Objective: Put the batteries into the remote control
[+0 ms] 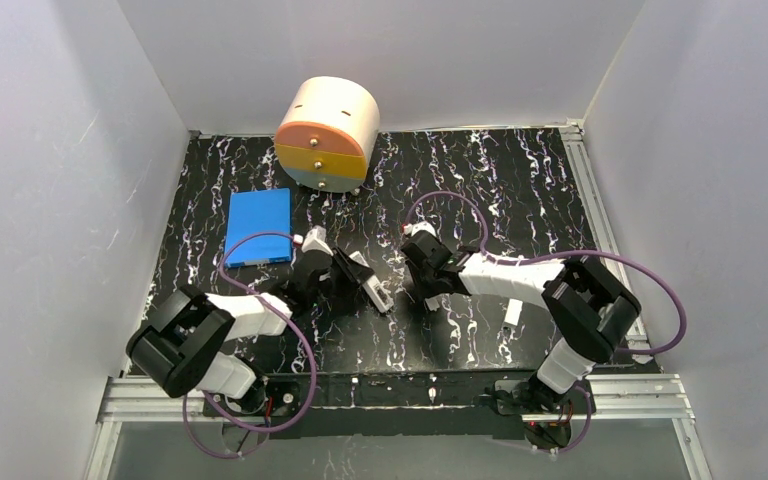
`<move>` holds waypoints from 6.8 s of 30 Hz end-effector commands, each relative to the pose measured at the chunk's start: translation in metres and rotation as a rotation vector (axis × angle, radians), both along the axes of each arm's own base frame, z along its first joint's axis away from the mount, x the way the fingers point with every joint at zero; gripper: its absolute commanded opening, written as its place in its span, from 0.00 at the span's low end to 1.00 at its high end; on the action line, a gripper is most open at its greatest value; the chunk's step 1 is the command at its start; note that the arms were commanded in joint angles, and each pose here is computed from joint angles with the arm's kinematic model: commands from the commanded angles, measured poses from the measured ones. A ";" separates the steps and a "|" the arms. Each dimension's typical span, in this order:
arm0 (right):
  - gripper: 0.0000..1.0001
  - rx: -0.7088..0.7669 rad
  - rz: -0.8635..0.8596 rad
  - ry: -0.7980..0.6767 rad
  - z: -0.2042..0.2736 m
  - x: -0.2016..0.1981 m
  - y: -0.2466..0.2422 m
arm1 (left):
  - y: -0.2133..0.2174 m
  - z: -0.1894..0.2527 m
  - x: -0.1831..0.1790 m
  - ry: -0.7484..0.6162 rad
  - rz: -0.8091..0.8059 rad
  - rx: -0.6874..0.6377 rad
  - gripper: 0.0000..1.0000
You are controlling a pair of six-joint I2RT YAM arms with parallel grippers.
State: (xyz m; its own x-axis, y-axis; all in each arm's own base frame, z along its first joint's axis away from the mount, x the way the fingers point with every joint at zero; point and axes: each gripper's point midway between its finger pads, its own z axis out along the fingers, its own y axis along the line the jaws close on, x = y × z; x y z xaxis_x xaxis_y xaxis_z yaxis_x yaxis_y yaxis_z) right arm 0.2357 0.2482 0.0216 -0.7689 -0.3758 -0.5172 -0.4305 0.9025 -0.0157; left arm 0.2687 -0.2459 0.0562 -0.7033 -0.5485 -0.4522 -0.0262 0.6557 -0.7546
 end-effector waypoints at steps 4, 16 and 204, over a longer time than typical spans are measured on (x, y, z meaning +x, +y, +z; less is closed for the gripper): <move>0.37 0.082 -0.157 -0.011 0.003 0.009 -0.007 | 0.024 -0.008 0.008 -0.009 0.169 0.010 0.31; 0.38 0.116 -0.176 0.020 -0.002 0.010 -0.007 | 0.044 -0.031 -0.015 0.144 0.276 -0.023 0.53; 0.37 1.127 0.640 0.237 0.220 -0.118 0.051 | -0.054 0.176 -0.150 -0.043 -1.343 -0.216 0.00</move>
State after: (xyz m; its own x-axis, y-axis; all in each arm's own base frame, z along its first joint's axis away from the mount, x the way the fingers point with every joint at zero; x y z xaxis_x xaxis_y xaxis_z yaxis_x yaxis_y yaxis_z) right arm 0.1174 0.2925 0.2312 -0.7486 -0.1847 -0.6368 -0.6542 0.0493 0.7547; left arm 0.1201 -0.2993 0.2158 -0.7520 0.4905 -0.4404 0.5373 0.0690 -0.8406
